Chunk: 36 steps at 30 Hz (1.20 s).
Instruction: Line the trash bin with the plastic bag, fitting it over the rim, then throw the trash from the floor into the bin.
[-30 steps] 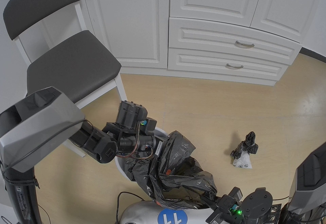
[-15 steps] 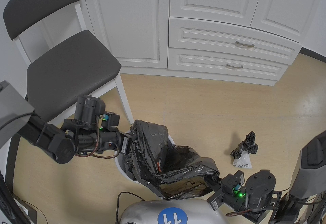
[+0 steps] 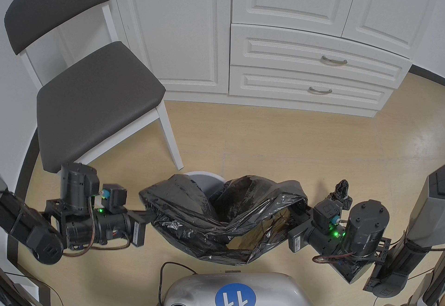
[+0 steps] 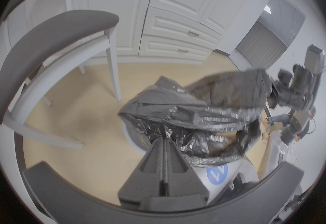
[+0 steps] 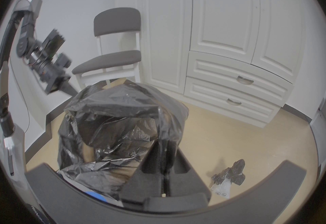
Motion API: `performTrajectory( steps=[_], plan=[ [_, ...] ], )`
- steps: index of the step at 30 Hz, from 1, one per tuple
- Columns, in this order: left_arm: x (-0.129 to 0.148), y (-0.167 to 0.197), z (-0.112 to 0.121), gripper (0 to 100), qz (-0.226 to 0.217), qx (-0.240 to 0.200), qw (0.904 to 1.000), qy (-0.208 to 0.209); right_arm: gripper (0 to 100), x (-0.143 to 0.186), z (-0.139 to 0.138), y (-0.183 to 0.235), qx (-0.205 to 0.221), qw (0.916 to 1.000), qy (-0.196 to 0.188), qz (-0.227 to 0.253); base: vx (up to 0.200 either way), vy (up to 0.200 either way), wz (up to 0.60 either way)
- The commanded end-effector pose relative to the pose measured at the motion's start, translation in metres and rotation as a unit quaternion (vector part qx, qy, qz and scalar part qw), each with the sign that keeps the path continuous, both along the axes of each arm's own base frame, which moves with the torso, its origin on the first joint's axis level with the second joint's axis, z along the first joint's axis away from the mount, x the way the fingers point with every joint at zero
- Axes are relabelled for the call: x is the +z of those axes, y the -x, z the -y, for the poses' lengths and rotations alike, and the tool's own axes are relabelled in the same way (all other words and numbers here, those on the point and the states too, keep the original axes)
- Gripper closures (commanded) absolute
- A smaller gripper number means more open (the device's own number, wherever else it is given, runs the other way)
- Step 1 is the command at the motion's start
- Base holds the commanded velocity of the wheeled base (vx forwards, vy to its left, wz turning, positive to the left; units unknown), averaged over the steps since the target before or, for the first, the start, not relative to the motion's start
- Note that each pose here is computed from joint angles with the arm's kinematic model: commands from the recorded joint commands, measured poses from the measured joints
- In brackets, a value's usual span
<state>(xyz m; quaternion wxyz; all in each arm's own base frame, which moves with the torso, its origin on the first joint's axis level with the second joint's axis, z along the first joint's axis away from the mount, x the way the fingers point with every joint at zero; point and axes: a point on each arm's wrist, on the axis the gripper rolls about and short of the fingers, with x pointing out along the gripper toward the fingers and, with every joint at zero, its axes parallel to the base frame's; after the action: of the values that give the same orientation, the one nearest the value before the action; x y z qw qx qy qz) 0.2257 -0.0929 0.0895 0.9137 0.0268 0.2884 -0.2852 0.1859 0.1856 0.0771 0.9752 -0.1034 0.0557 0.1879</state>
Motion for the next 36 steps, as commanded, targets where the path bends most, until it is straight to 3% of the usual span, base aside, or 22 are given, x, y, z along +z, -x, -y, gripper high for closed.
performTrajectory(
  steps=[1,5,9,15,21,26,30,33,36],
  plan=[
    [-0.004,0.036,0.000,100,-0.010,-0.029,0.9995,-0.005,100,0.022,0.007,-0.004,-0.016,0.9986,-0.032,0.038,0.000,0.000,0.00],
    [-0.009,0.042,0.004,100,-0.024,-0.041,0.9988,-0.009,100,0.023,0.008,-0.010,-0.025,0.9982,-0.035,0.042,0.000,0.000,0.00],
    [-0.014,0.035,0.005,100,-0.040,-0.025,0.9989,0.003,100,0.029,0.009,-0.010,-0.026,0.9975,-0.044,0.050,0.000,0.000,0.00],
    [-0.053,-0.006,0.008,100,-0.070,0.016,0.9974,0.002,100,0.031,0.007,-0.006,-0.019,0.9974,-0.047,0.052,0.000,0.000,0.00],
    [-0.100,-0.050,0.014,100,-0.049,0.057,0.9972,-0.009,100,0.022,-0.005,-0.003,0.001,0.9982,-0.049,0.036,0.000,0.000,0.00],
    [-0.108,-0.071,0.019,100,-0.034,0.061,0.9976,-0.003,100,0.019,-0.018,-0.005,0.009,0.9967,-0.076,0.028,0.000,0.000,0.00],
    [-0.111,-0.083,0.022,100,-0.024,0.064,0.9977,0.000,100,0.010,-0.025,-0.006,0.015,0.9970,-0.074,0.015,0.000,0.000,0.00],
    [-0.107,-0.086,0.018,100,-0.015,0.072,0.9973,0.005,100,0.008,-0.029,-0.009,0.015,0.9961,-0.086,0.011,0.000,0.000,0.00],
    [-0.083,-0.086,-0.001,100,0.012,0.092,0.9956,0.014,100,0.013,-0.038,-0.012,0.017,0.9920,-0.125,0.011,0.000,0.000,0.00]
  ],
)
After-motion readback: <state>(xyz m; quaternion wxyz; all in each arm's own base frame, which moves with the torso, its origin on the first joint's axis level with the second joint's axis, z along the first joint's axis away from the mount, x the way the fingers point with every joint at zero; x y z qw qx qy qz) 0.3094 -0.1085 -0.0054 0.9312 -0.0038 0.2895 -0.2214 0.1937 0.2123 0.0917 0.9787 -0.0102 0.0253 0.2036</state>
